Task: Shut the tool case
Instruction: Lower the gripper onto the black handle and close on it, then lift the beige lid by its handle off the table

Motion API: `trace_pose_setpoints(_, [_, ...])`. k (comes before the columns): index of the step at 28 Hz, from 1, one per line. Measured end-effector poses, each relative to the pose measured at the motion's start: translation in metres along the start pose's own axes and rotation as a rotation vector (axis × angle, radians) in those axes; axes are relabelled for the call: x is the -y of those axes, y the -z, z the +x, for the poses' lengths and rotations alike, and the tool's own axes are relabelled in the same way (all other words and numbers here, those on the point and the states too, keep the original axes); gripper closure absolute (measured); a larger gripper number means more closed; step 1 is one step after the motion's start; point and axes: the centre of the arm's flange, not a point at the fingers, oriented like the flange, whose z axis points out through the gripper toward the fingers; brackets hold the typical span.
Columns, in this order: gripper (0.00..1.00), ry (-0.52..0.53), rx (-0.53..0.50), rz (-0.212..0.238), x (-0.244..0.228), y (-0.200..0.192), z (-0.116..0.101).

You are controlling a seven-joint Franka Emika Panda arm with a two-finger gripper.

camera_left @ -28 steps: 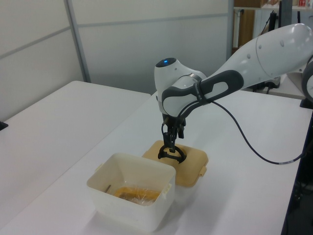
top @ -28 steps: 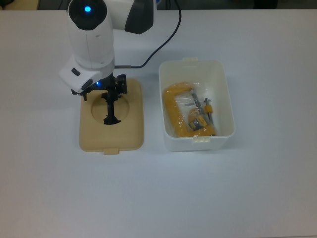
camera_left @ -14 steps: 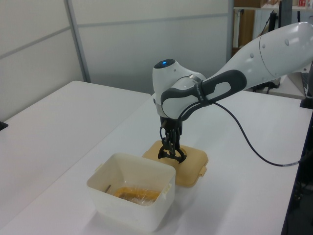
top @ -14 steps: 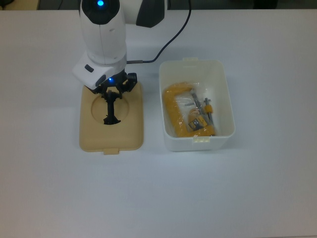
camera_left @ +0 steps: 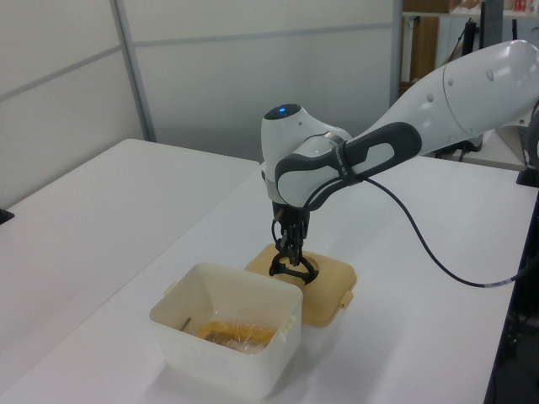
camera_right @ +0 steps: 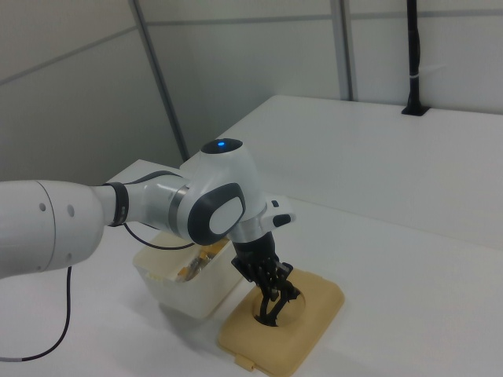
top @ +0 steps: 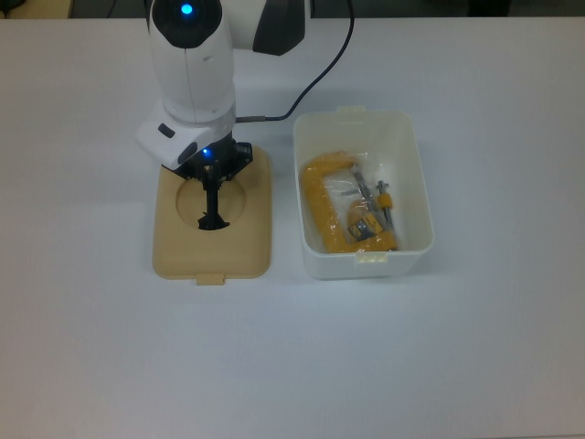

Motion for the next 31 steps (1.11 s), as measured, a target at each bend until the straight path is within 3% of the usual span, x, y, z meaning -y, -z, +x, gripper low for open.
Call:
trace_pose_setpoints(7, [0.89,0.004,-0.016,-0.002,0.0,-0.002,0.004])
trace_pose_setpoints(19, [0.89,0.018,-0.072,-0.015,-0.015,0.027,0.013])
trace_pose_setpoints(26, [0.89,-0.017,-0.013,-0.01,-0.038,0.078,0.007])
trace_pose_setpoints(31, [0.89,-0.066,-0.001,0.027,-0.061,0.128,-0.001])
